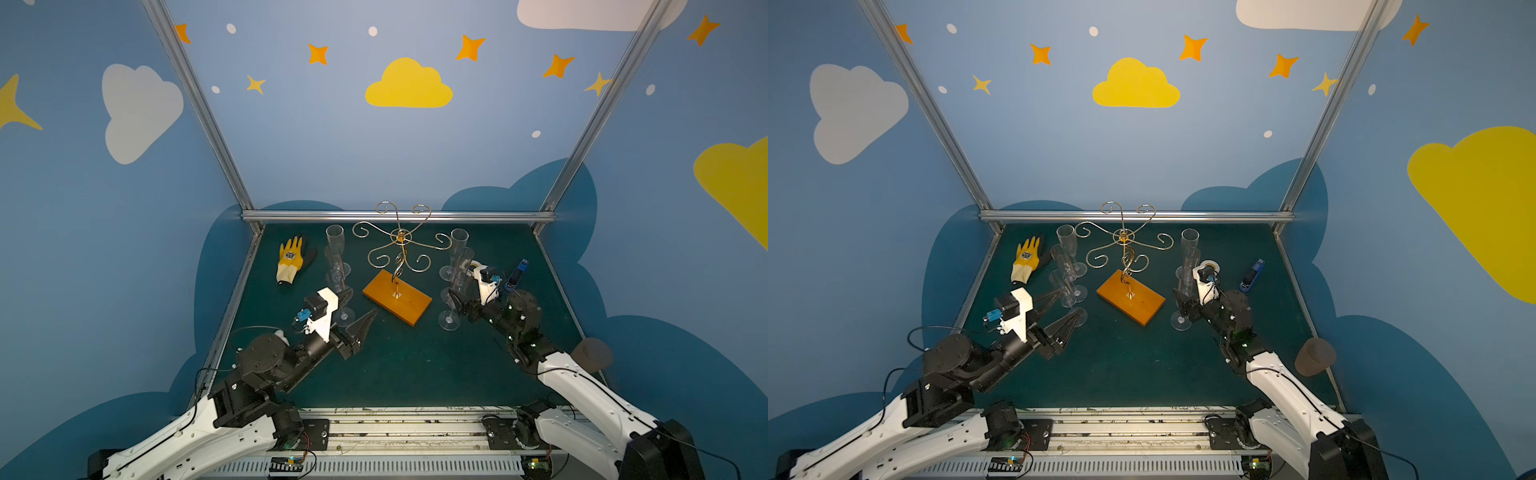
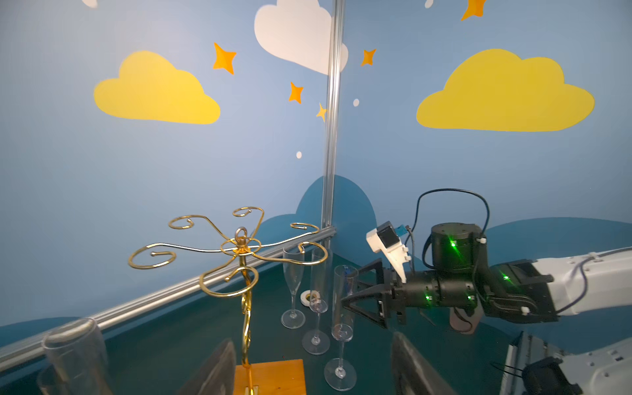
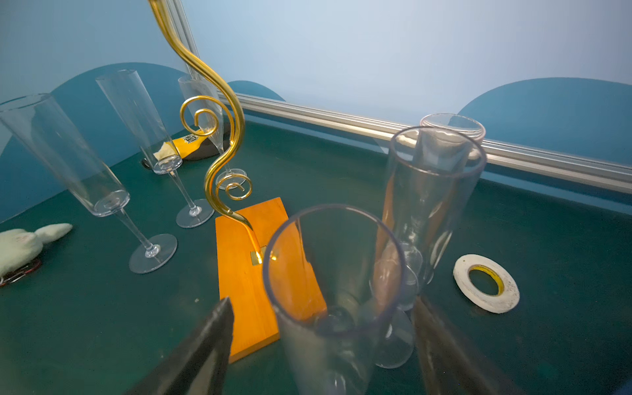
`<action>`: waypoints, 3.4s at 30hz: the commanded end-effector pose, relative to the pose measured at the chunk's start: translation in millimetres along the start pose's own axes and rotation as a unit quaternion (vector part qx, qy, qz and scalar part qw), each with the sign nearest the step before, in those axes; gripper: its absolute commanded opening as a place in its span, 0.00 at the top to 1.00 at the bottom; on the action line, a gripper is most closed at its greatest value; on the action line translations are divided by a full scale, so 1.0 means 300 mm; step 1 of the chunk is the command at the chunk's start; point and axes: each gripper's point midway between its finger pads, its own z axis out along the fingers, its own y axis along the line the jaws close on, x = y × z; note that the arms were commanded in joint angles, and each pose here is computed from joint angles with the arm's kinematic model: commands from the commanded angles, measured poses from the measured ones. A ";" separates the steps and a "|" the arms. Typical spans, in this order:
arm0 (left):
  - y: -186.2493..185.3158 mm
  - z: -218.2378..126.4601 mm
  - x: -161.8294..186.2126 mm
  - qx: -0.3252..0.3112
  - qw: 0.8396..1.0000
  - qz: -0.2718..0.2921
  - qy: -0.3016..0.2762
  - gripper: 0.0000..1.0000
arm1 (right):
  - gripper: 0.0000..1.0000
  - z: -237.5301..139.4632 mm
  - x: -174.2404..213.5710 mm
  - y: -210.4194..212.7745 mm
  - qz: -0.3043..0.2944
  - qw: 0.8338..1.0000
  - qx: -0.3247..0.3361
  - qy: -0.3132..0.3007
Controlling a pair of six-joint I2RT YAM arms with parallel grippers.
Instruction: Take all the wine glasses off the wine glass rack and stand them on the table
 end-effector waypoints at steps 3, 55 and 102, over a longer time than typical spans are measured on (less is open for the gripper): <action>0.092 -0.069 -0.039 -0.066 0.996 0.058 -0.014 0.25 | 0.18 -0.090 -0.183 -0.003 -0.039 0.999 0.012 -0.036; 0.996 -0.296 0.683 -0.506 0.847 -0.112 0.123 0.00 | 0.16 -0.175 0.097 -0.554 0.063 0.967 0.243 0.037; 1.048 -0.045 0.994 -0.411 0.880 -0.045 0.233 0.00 | 0.06 0.048 0.466 -0.575 0.121 0.951 0.232 0.166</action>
